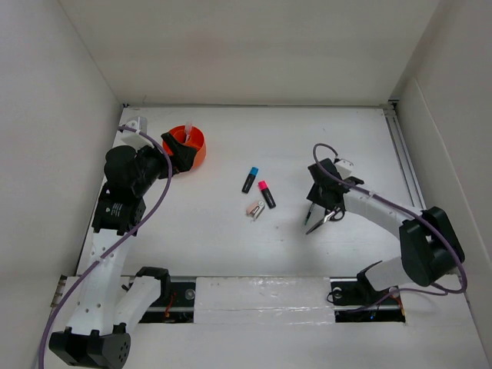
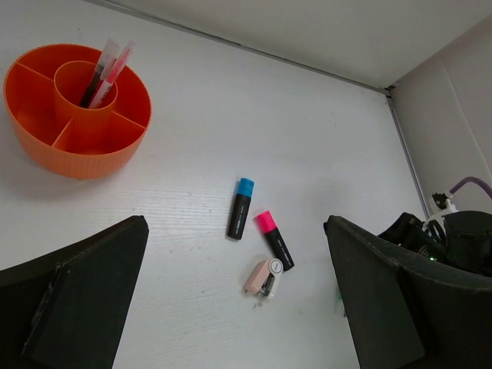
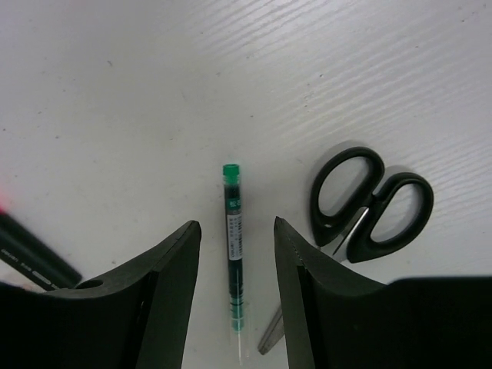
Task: Sort the stationery into containers
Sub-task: Pick up the pen from the center of the board.
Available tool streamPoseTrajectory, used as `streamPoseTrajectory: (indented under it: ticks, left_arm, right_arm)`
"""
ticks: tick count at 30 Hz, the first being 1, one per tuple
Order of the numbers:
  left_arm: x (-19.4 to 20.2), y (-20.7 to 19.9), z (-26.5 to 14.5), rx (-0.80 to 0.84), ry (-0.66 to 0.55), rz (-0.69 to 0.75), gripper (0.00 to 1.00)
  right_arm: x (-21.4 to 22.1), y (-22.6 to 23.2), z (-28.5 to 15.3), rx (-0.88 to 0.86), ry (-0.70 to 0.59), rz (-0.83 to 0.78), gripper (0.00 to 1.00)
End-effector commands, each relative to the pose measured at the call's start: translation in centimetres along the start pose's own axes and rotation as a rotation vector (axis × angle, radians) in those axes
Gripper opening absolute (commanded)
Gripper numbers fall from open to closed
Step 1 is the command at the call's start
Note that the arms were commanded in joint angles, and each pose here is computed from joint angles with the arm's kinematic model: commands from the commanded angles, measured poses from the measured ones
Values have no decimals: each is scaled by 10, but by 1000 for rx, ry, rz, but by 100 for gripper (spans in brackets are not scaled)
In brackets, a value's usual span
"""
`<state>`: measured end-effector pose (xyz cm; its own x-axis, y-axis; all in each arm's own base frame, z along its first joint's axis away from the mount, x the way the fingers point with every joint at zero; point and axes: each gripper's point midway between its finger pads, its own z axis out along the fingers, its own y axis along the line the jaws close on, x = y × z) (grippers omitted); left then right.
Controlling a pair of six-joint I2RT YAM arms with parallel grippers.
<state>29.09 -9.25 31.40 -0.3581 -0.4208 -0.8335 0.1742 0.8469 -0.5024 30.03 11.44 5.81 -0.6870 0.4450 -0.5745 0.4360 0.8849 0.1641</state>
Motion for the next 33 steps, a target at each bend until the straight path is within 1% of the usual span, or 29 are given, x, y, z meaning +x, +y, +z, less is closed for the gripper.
streamPoseTrajectory:
  ticks: [1, 2, 14, 19, 23, 32, 33]
  left_arm:
    - [-10, -8, 0, 40, -41, 27, 100]
    - [-10, -8, 0, 40, -41, 27, 100]
    - [-8, -7, 2, 36, -33, 25, 100]
    - [-8, -7, 2, 36, -33, 25, 100]
    - [-7, -4, 2, 23, -30, 22, 100]
    - [-18, -11, -3, 32, -48, 27, 100]
    - [-18, -11, -3, 32, -48, 27, 100]
  right_arm:
    - [-9, -4, 0, -20, -23, 2, 49]
    - [-11, -1, 1, -33, -22, 14, 46]
    - [12, 2, 15, -33, 35, -24, 45]
    - [9, 6, 15, -33, 35, -24, 45]
    - [8, 7, 19, -12, 65, -50, 45]
    - [8, 9, 24, 7, 102, -83, 45]
    - [13, 6, 25, 17, 125, -100, 41]
